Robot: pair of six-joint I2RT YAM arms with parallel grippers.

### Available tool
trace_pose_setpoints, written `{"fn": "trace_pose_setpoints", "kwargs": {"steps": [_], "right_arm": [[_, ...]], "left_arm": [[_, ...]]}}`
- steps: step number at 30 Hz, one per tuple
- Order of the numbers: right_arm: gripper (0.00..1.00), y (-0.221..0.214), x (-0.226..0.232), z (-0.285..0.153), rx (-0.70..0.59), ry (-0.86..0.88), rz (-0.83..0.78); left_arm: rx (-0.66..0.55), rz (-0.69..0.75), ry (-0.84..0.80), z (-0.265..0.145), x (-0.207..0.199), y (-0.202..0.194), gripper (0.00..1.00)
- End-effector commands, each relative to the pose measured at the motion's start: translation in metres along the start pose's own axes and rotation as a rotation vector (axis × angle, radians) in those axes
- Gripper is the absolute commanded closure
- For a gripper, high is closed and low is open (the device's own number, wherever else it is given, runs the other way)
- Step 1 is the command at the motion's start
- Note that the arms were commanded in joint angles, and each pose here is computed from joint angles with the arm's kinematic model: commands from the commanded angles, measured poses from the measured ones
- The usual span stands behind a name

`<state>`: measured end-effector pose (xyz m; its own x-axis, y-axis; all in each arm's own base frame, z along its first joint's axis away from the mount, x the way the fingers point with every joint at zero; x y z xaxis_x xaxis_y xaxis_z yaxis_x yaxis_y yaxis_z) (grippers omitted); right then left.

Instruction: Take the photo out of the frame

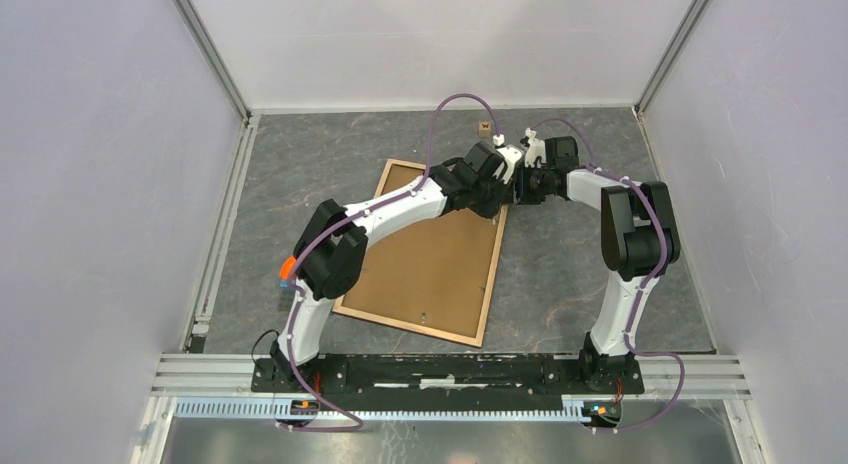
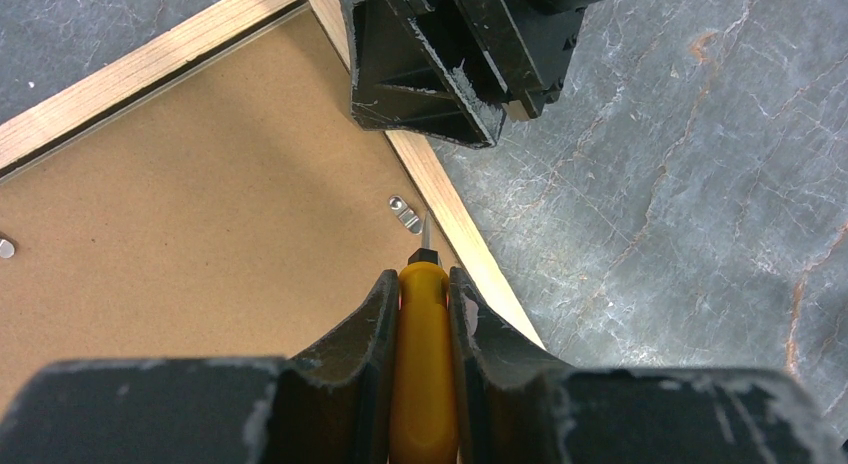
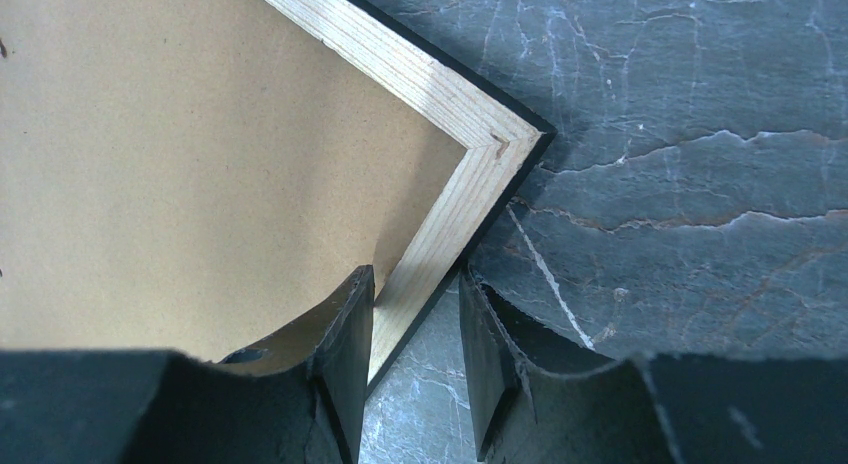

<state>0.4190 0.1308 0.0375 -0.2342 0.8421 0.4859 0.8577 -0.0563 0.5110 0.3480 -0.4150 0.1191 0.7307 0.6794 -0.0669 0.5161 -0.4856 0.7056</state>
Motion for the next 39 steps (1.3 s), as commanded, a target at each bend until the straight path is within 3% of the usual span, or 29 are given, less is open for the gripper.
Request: {"fn": "trace_pose_setpoints", "kwargs": {"steps": [1, 24, 32, 39], "right_arm": [[0.58, -0.015, -0.007, 0.012, 0.051, -0.026, 0.015], [0.61, -0.020, -0.014, 0.012, 0.064, -0.058, 0.014], [0.63, -0.020, -0.017, 0.012, 0.064, -0.071, 0.009], [0.63, -0.021, -0.017, 0.012, 0.066, -0.074, 0.009]], "left_arm": [[-0.045, -0.027, 0.013, 0.003, -0.002, 0.015, 0.98], [0.000, 0.049, 0.205, -0.010, 0.037, 0.003, 0.98], [0.004, 0.073, 0.212, -0.011, 0.042, 0.003, 0.98], [0.012, 0.110, 0.111, -0.017, 0.029, 0.001, 0.98]]}}
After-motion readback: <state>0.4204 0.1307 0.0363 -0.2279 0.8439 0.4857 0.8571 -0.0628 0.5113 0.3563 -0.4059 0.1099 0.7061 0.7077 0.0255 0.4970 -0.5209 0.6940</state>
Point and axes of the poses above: each gripper's point midway between its finger pads, its own z axis out along the fingers, its own x axis along the line the jaws close on, y = z × x, the point moved 2 cm from there along -z, back along the fingers, and after that the axes turned 4 degrees about z, right-handed, at the moved point
